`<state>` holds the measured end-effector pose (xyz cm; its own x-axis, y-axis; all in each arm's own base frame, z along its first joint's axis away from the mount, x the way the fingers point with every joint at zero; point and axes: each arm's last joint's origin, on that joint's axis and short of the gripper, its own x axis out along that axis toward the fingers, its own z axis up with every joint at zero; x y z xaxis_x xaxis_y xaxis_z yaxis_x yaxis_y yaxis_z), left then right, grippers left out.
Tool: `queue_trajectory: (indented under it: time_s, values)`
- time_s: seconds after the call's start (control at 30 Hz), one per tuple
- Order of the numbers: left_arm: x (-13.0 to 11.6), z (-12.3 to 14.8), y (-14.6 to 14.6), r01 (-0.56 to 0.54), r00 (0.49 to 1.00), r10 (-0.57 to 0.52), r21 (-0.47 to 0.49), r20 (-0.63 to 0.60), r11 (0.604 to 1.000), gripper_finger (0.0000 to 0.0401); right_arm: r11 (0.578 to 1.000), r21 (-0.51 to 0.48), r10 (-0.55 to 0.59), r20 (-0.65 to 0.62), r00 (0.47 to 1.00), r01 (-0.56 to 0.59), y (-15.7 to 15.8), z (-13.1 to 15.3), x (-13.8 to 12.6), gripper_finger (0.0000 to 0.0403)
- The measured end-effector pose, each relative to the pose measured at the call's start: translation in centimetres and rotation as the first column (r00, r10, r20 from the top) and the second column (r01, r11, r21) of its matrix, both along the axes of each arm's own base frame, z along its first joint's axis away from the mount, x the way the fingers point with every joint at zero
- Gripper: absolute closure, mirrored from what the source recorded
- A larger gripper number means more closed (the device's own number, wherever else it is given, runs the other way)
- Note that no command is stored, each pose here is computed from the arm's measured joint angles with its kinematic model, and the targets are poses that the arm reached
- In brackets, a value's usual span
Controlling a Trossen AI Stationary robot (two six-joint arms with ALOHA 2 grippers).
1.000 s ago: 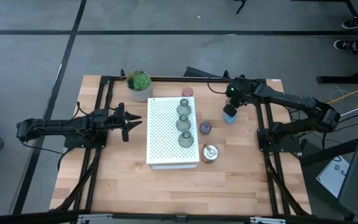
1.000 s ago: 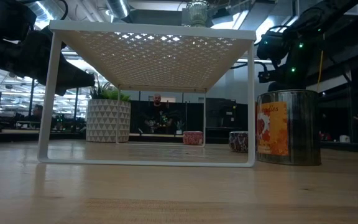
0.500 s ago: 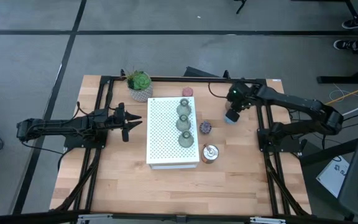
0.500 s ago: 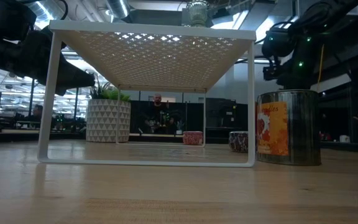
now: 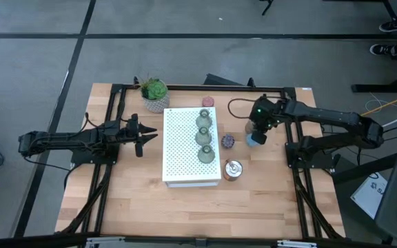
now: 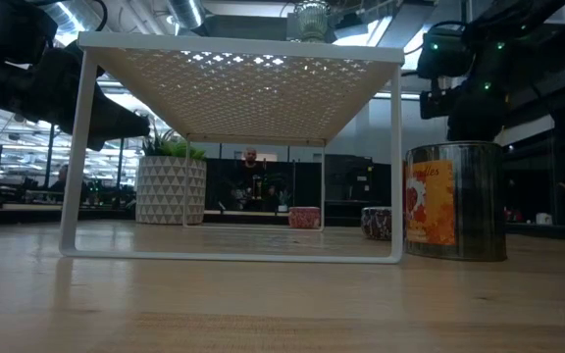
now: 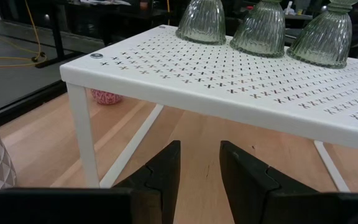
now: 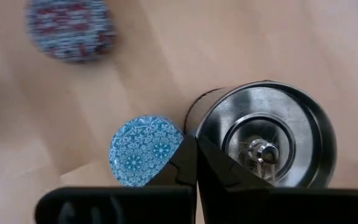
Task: Pick & Place candle stick holders
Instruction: Put the top orange scented candle on the shelf
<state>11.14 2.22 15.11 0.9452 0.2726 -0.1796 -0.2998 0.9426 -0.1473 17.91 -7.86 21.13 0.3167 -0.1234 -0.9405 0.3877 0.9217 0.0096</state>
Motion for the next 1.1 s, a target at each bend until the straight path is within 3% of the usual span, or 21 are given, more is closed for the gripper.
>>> queue_trajectory:
  time_s: [0.6, 0.93, 1.1]
  values:
    - [0.0, 0.0, 0.0, 0.0, 1.0, 0.0, 0.0, 0.0, 1.0, 0.0294, 0.972, 0.035, 0.23, 0.03, 0.973, -0.231, 5.7, 0.4, 1.7, 0.0403]
    - [0.0, 0.0, 0.0, 0.0, 1.0, 0.0, 0.0, 0.0, 1.0, 0.0294, 0.957, -0.043, 0.29, 0.083, 0.953, -0.287, 6.1, 3.3, 2.7, 0.0381]
    - [0.0, 0.0, 0.0, 0.0, 1.0, 0.0, 0.0, -0.001, 1.0, 0.0294, 0.958, -0.03, 0.286, 0.073, 0.955, -0.285, 6.1, 3.7, 2.6, 0.0362]
